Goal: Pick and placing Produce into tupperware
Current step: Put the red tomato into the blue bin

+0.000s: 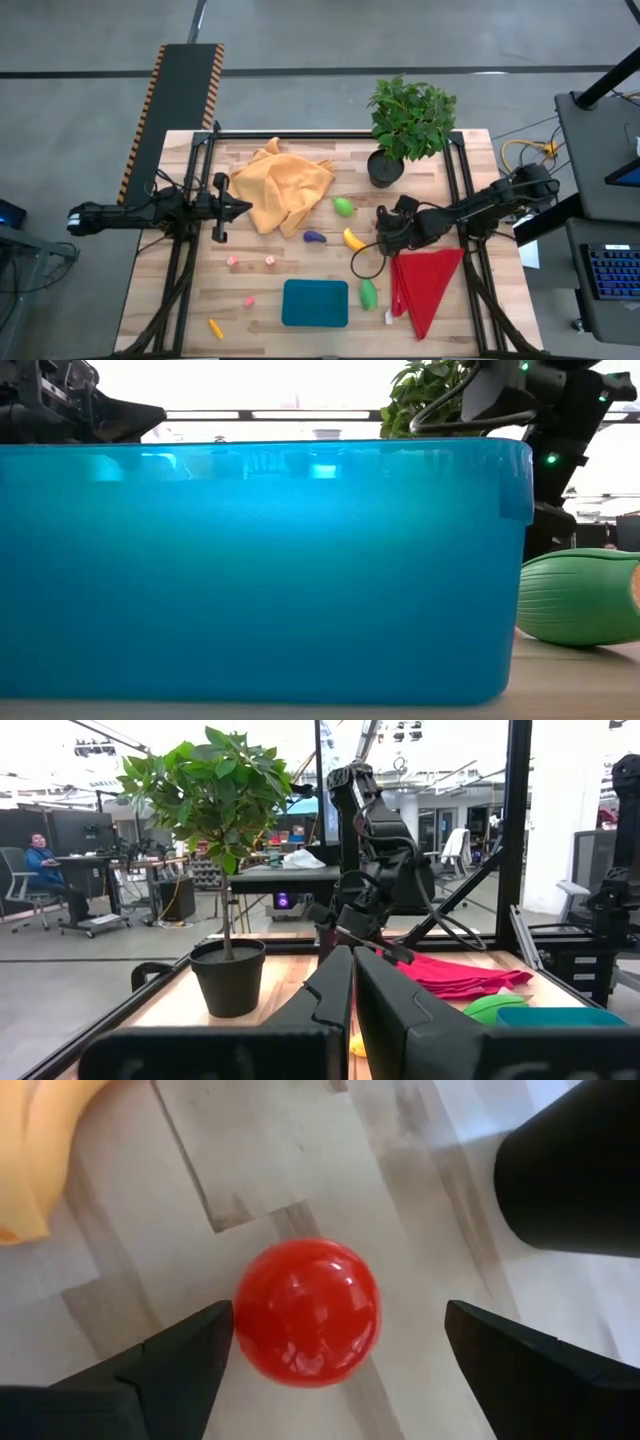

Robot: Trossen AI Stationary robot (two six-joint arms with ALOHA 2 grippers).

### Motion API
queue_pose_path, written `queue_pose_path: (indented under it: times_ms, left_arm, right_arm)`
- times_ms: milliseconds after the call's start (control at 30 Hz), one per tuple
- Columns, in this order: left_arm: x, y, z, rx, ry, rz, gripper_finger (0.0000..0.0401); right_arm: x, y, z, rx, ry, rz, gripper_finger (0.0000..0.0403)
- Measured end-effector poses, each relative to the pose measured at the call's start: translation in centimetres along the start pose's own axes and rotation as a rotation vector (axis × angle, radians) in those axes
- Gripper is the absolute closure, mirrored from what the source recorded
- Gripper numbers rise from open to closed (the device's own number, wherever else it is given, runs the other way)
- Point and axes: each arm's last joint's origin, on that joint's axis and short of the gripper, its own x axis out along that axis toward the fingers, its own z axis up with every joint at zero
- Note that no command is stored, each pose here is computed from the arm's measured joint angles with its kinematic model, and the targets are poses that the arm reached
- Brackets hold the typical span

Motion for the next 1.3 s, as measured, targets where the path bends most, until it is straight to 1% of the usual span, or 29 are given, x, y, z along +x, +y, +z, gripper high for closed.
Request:
queue_pose_path:
  times_ms: [167,367,600,700,900,1033,1300]
  left_arm:
    - [0.0,0.0,0.0,0.0,0.005,0.0,0.0401]
    - [0.0,0.0,-0.1,0.0,0.009,-0.001,0.0401]
    - [0.1,0.0,-0.1,0.0,0.008,0.0,0.0401]
    - [0.1,0.0,-0.1,0.0,0.011,-0.001,0.0401]
    - [0.1,0.0,-0.1,0.0,0.012,-0.001,0.0401]
    - [0.1,0.0,-0.1,0.0,0.013,-0.001,0.0401]
    - [0.1,0.0,-0.1,0.0,0.013,-0.001,0.0401]
  right_arm:
    - [0.3,-0.3,0.3,0.021,0.006,0.008,0.0047]
    - [0.8,-0.3,0.4,0.02,-0.024,0.03,0.0047]
    - [1.9,-0.6,-0.6,0.028,-0.018,0.029,0.0047]
    - [2.4,-0.7,-1.0,0.039,-0.012,0.048,0.0047]
    - [2.6,-0.7,-1.3,0.044,-0.012,0.047,0.0048]
    - [2.7,-0.7,-1.2,0.045,-0.018,0.052,0.006]
    - [2.7,-0.7,-1.2,0.048,-0.024,0.057,0.0098]
